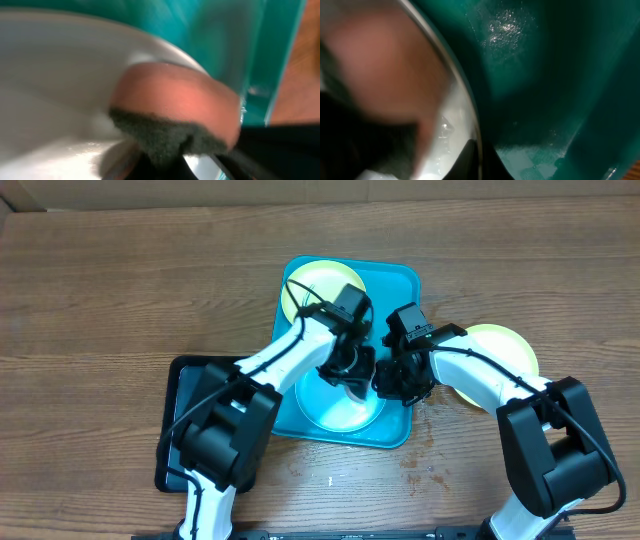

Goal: Clean dirty plates on tray and stack at the side
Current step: 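Scrub the white plate with the sponge in the left gripper, then return the sponge to the black tray with the left gripper, then lift the white plate with the right gripper and tilt it over the black tray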

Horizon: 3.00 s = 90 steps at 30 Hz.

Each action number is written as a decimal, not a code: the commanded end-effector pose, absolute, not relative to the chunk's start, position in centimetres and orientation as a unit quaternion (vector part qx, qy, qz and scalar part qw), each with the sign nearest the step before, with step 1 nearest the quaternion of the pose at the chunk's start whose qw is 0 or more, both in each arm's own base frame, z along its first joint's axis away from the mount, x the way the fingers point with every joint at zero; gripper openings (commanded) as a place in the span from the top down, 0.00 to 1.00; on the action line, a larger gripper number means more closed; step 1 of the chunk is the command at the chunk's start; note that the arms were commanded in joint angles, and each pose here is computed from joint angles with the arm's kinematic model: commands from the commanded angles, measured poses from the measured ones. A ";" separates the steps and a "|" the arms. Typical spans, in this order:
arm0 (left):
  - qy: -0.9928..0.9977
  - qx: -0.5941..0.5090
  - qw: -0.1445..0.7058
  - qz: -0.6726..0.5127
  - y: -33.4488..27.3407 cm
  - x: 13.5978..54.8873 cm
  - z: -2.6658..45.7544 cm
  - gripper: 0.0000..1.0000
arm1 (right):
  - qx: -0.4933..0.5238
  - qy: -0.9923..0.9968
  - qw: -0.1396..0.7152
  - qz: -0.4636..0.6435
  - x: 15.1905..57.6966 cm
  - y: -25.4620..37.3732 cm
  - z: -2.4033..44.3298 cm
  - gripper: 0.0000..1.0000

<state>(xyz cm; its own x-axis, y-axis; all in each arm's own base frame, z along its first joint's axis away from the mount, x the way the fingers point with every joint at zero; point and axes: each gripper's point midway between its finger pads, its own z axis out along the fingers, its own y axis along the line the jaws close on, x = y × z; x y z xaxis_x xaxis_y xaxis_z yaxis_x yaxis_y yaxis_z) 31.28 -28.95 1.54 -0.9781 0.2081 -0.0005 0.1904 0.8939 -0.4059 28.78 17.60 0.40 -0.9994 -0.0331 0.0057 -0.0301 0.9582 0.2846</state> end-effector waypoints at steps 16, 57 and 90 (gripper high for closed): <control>-0.996 -0.061 0.009 0.065 -19.0 32.5 3.6 0.96 | 0.024 -0.994 0.011 -0.110 28.2 16.5 -1.1 0.96; -0.986 0.141 -0.047 -0.077 -2.5 28.5 13.4 0.96 | 0.021 -0.994 0.016 -0.108 27.9 16.4 -1.1 0.96; -0.904 0.149 -0.386 0.111 -1.3 21.7 39.4 0.00 | 0.231 -0.867 -0.442 0.015 28.7 36.8 23.4 0.96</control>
